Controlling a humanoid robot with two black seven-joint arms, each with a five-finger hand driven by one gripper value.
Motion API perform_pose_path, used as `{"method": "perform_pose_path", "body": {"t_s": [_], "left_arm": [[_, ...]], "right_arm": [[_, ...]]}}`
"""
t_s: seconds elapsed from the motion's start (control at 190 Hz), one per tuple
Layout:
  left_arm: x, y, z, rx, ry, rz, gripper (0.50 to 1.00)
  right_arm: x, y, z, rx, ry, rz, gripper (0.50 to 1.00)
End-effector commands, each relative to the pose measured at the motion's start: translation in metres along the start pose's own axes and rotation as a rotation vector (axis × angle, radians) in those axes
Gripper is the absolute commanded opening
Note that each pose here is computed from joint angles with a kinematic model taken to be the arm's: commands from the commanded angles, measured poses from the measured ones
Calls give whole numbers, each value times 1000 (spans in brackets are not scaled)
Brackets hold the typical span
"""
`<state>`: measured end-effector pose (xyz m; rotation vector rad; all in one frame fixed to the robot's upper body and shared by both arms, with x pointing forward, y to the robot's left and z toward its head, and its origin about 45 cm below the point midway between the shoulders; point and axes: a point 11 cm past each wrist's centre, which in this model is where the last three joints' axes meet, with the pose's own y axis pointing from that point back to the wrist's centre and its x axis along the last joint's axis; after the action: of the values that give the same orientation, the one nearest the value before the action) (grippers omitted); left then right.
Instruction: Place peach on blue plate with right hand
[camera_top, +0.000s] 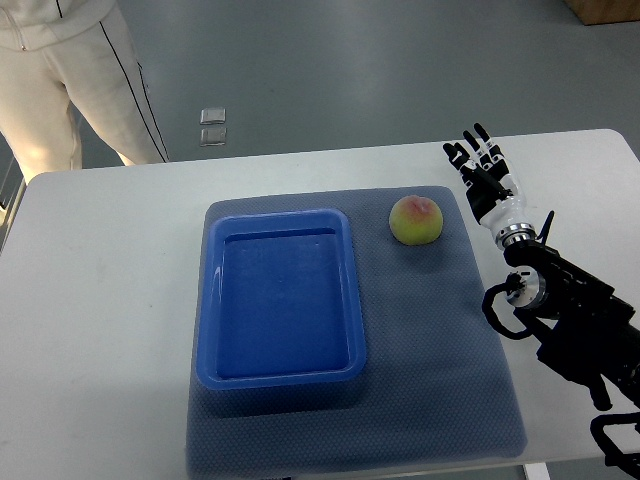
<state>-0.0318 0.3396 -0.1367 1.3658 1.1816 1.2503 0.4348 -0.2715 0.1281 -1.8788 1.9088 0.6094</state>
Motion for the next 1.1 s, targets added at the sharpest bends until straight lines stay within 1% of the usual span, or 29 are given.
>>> {"method": "perform_pose_path", "body": {"t_s": [0.0,1.092], "left_arm": [[1,0,0,0,2,3,1000],[1,0,0,0,3,3,1000]], "right_arm": [[-1,0,0,1,0,-2,930],[1,0,0,1,-1,1,930]]}}
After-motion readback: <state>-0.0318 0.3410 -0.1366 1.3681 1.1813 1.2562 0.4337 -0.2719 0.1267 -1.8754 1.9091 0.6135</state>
